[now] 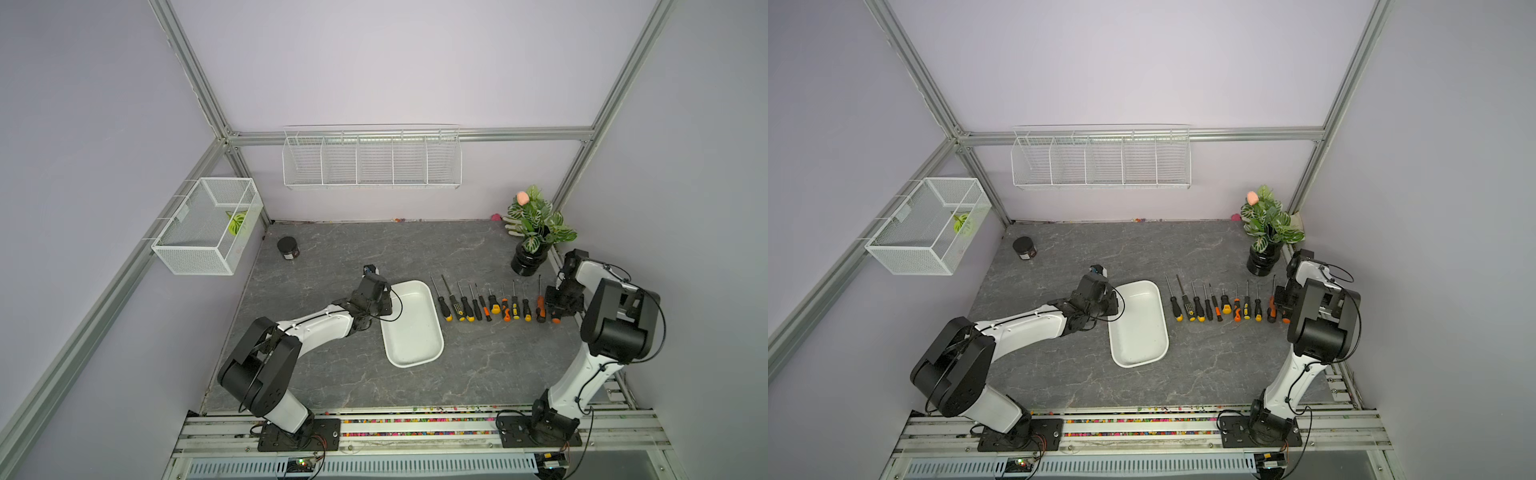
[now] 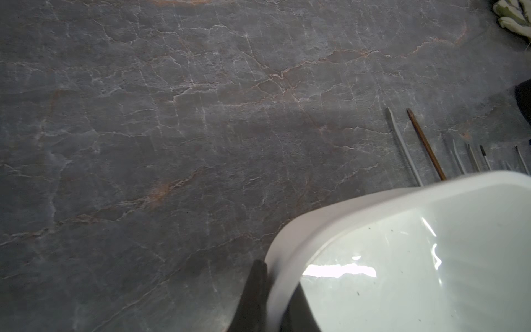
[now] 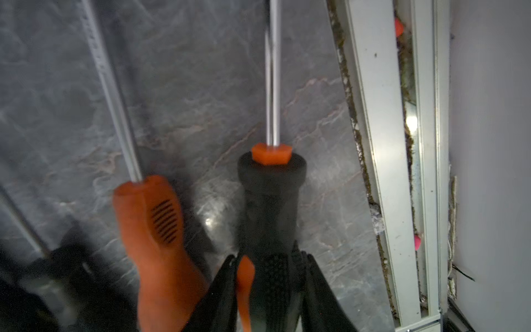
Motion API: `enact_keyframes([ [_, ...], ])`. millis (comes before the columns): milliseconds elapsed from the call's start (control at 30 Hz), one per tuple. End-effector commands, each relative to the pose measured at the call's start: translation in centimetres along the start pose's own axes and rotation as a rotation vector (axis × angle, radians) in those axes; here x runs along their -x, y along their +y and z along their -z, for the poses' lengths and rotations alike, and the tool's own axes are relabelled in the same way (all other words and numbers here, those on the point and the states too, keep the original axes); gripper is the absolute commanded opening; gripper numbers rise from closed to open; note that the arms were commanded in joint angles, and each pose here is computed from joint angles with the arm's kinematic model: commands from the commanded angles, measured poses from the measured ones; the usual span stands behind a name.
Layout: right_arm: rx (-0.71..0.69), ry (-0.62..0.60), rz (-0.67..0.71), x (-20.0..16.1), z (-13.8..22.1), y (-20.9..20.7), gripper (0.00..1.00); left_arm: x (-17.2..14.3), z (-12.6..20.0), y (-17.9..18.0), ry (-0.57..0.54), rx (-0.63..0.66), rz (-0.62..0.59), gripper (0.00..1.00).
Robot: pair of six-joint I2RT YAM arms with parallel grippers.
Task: Take out the screwdriver from the storage box
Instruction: Place the screwdriver at the center of the board.
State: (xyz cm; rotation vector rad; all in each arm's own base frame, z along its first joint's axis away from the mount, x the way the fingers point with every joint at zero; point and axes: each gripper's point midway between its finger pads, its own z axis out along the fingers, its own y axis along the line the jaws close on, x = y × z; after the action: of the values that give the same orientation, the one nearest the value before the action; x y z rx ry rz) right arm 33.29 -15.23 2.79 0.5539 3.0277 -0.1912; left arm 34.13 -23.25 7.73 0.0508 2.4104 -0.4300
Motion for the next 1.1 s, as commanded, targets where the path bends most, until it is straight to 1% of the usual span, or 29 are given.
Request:
enact_keyframes([
  [0, -0.002, 0.018, 0.026, 0.05, -0.08, 0.28, 0.0, 0.58, -0.41, -0.08, -0.015, -0.004, -0.012, 0.0],
  [67, -0.004, 0.022, 0.027, 0.01, -0.18, 0.27, 0.01, 0.49, -0.47, 0.02, -0.012, -0.003, -0.011, 0.0],
  [267, -0.013, 0.038, 0.027, -0.09, -0.44, 0.13, 0.09, 0.65, -0.39, 0.05, -0.017, -0.005, -0.01, 0.0],
  [533, -0.014, 0.04, 0.024, 0.01, -0.42, 0.13, 0.18, 0.67, -0.44, 0.11, -0.016, -0.003, -0.007, 0.0],
  [600, -0.012, 0.041, 0.023, 0.01, -0.45, 0.15, 0.22, 0.67, -0.44, 0.12, -0.016, -0.003, -0.008, 0.0],
  [667, -0.011, 0.041, 0.019, 0.01, -0.46, 0.14, 0.3, 0.62, -0.46, 0.15, -0.014, -0.002, -0.008, 0.0],
  [967, -0.014, 0.04, 0.014, 0.03, -0.4, 0.09, 0.33, 0.66, -0.49, 0.14, -0.014, 0.0, -0.006, 0.0],
  [1000, -0.014, 0.041, 0.014, 0.02, -0.43, 0.12, 0.35, 0.63, -0.46, 0.11, -0.014, -0.002, -0.006, 0.0],
  [1067, -0.014, 0.037, 0.013, 0.07, -0.36, 0.11, 0.36, 0.68, -0.45, 0.15, -0.015, 0.0, -0.007, 0.0],
])
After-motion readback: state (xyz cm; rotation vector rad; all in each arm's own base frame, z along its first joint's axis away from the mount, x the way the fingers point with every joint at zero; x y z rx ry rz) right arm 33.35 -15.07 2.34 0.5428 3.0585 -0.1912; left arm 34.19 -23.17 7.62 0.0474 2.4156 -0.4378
